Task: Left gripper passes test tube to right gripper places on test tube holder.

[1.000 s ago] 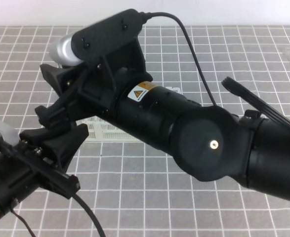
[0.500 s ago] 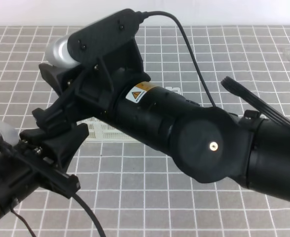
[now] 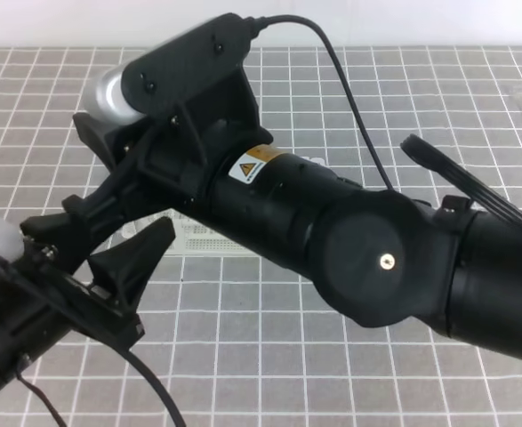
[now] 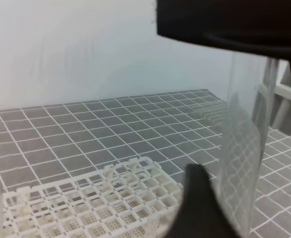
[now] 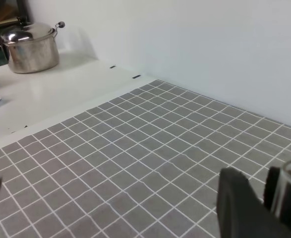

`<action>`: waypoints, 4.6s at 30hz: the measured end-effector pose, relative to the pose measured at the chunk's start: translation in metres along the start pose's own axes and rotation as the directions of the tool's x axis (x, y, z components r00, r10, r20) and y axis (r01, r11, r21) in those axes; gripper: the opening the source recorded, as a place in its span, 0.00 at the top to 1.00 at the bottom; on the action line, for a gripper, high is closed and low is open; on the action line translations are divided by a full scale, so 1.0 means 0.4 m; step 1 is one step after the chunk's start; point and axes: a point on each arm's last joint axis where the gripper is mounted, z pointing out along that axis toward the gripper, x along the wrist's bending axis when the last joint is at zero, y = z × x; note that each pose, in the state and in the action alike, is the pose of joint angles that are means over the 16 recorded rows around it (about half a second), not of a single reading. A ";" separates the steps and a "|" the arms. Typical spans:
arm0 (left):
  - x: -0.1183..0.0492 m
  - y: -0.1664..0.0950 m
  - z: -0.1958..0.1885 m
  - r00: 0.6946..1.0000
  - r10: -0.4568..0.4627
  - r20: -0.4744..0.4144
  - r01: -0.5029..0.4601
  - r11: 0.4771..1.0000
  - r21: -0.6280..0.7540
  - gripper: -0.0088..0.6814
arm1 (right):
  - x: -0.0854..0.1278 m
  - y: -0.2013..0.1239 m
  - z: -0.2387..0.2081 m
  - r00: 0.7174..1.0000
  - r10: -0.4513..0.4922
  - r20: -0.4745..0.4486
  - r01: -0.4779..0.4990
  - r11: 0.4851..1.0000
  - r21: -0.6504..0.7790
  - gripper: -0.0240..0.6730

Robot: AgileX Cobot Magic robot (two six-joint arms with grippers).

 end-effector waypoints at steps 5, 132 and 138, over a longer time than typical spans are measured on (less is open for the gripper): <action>-0.002 0.009 -0.013 1.000 -0.022 -0.008 0.022 1.000 -0.011 0.39 | 0.000 0.008 -0.006 1.000 -0.019 -0.001 0.019 1.000 -0.008 0.84; 0.021 -0.228 -0.308 0.967 -0.110 -0.230 0.138 0.984 0.111 0.99 | -0.307 -0.179 0.259 0.997 -0.056 -0.057 0.044 0.982 -0.183 0.84; 0.022 -0.229 -0.308 0.967 -0.110 -0.230 0.138 0.984 0.112 0.99 | -0.307 -0.188 0.273 0.996 -0.043 -0.080 0.028 0.984 -0.178 0.84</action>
